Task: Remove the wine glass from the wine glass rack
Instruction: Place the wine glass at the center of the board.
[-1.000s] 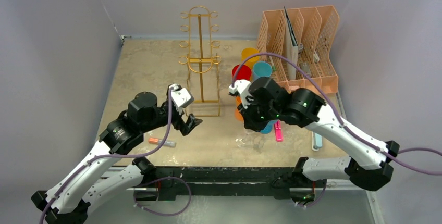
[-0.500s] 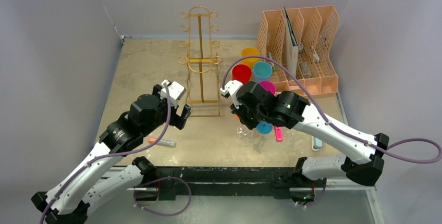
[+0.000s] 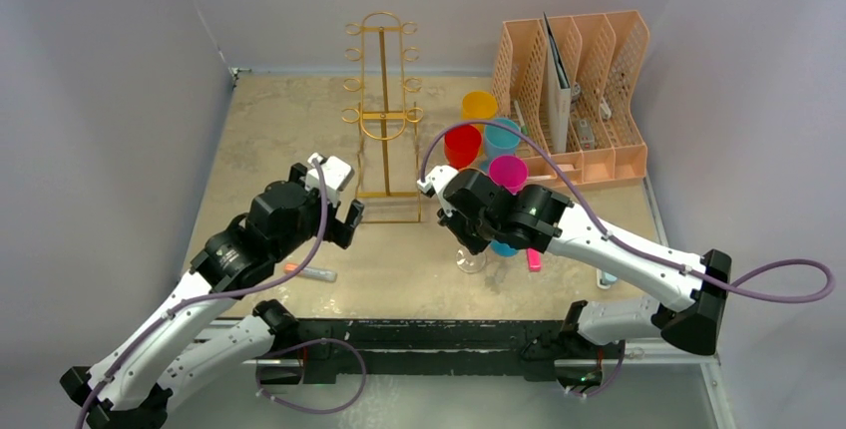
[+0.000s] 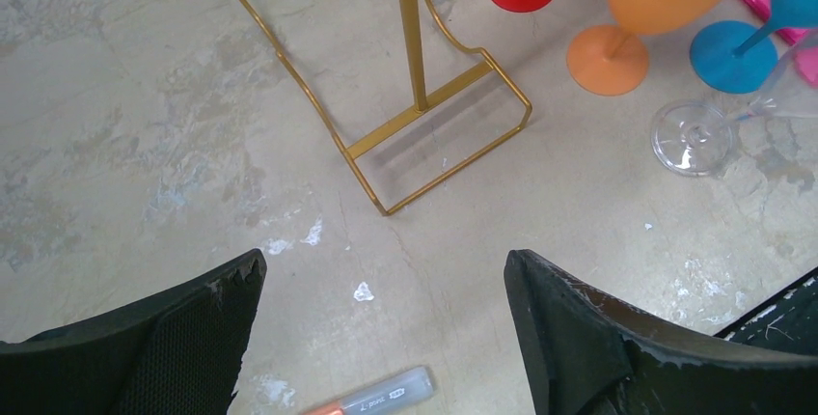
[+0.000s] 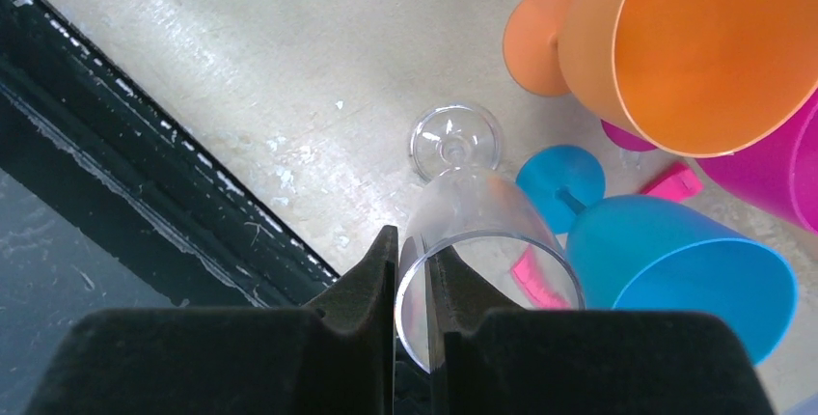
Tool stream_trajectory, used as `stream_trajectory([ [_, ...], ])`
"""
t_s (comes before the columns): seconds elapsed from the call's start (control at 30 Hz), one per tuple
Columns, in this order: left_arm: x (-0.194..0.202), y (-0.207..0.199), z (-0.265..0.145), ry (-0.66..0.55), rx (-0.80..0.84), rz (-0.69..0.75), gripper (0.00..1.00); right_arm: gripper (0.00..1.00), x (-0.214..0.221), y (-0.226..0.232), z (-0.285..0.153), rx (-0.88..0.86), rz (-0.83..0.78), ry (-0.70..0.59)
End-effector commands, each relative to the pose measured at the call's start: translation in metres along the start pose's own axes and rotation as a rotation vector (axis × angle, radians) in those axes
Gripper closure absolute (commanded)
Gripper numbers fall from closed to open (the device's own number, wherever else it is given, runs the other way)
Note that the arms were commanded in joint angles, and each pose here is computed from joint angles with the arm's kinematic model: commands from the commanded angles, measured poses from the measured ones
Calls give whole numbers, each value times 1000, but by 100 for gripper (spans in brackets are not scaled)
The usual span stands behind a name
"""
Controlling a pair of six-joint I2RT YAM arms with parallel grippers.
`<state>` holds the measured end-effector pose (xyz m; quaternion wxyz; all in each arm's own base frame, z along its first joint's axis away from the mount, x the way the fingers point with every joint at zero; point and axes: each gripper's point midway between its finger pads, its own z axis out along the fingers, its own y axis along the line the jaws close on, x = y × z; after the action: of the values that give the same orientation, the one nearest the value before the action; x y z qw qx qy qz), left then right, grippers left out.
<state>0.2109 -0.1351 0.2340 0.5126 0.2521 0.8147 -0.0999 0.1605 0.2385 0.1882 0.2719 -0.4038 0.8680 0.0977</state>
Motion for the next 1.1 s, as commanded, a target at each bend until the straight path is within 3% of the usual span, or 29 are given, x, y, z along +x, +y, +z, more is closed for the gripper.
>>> stream_trajectory([
  [0.0, -20, 3, -10, -85, -1, -11, 7, 100, -10, -7, 3, 52, 16, -43],
  [0.2, -19, 5, -12, -97, -12, 6, 5, 87, -12, -15, 1, 96, 26, -42],
  [0.3, -20, 6, -12, -102, -11, 37, 4, 67, -16, -15, -4, 98, 32, -58],
  [1.07, -24, 17, -11, -83, -75, 26, 0, 49, -43, -21, -51, 84, 49, -194],
])
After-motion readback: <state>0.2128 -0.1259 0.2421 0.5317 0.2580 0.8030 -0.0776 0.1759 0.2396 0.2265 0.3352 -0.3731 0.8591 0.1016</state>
